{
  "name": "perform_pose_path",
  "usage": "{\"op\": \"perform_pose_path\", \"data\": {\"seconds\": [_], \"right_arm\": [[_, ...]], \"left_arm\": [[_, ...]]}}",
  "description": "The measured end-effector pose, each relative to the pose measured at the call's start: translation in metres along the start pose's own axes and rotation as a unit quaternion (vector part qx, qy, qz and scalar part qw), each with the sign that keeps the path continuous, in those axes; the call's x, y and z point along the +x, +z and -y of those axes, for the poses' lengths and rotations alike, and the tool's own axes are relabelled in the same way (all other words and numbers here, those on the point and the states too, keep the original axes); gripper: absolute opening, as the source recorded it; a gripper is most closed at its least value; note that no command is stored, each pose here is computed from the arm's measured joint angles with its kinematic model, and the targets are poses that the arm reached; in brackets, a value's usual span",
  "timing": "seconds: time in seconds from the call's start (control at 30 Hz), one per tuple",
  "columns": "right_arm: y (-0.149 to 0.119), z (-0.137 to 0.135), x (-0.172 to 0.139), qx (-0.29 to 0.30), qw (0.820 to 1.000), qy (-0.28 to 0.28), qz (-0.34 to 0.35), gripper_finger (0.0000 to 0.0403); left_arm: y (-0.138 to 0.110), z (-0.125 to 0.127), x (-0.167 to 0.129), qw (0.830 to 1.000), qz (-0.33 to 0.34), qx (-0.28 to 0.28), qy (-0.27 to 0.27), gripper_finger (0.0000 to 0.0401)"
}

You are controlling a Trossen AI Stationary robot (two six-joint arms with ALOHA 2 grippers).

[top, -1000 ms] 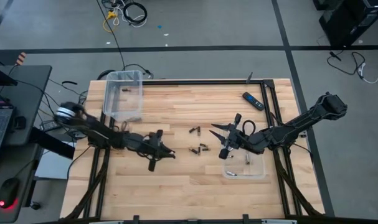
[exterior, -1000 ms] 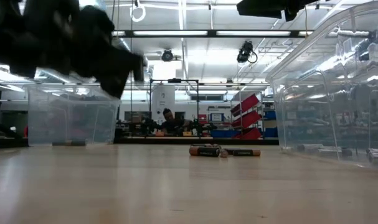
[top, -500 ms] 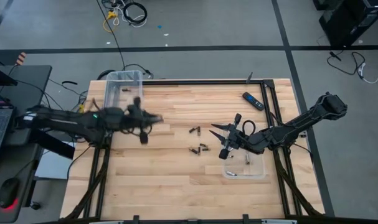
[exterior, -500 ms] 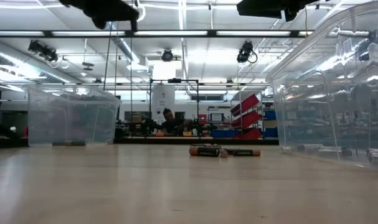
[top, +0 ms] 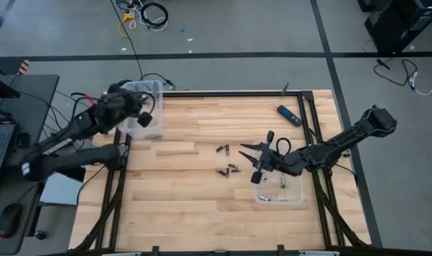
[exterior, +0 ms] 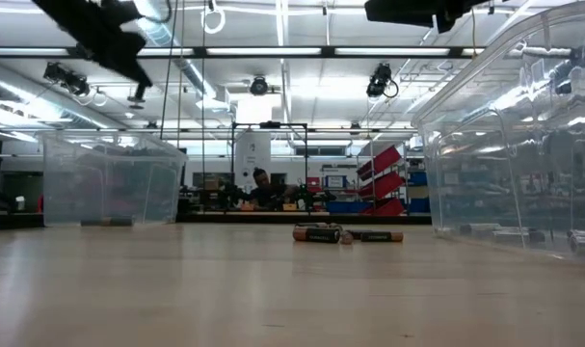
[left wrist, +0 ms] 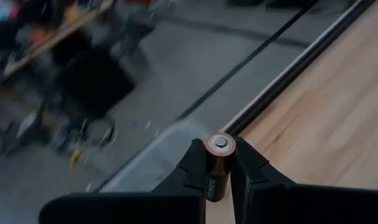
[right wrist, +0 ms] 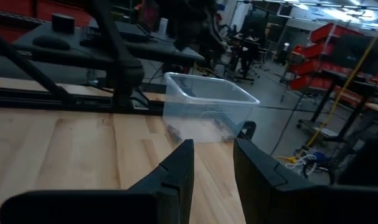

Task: Sort batteries
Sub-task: Put the black and copper battery into the top transparent bin

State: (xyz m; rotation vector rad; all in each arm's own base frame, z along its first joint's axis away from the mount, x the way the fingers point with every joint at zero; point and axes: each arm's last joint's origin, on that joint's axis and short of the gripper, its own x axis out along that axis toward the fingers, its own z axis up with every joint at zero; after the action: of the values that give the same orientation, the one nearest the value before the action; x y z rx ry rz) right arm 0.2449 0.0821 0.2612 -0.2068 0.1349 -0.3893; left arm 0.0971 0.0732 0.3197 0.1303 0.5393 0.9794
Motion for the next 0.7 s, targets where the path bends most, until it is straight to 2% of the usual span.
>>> {"op": "perform_pose_path", "data": {"seconds": [0.13,0.33,0.57,0.7], "right_arm": [[0.0,-0.001,0.0,0.0,1.0,0.011,0.002,0.0099],[0.0,-0.001,-0.001,0.002,1.0,0.013,0.002,0.0099],[0.0,-0.002,-0.002,0.003,1.0,0.016,0.003,0.0099],[0.0,-0.002,-0.001,0.006,1.0,0.016,0.003,0.0099]], "left_arm": [[-0.019,-0.004,0.013,0.998,-0.053,-0.016,0.032,0.002],[-0.04,-0.001,0.029,0.997,-0.075,-0.024,0.028,0.0028],[-0.041,0.0,0.034,0.997,-0.055,-0.036,0.035,0.015],[-0.04,0.0,0.033,0.997,-0.054,-0.034,0.032,0.0197]]}}
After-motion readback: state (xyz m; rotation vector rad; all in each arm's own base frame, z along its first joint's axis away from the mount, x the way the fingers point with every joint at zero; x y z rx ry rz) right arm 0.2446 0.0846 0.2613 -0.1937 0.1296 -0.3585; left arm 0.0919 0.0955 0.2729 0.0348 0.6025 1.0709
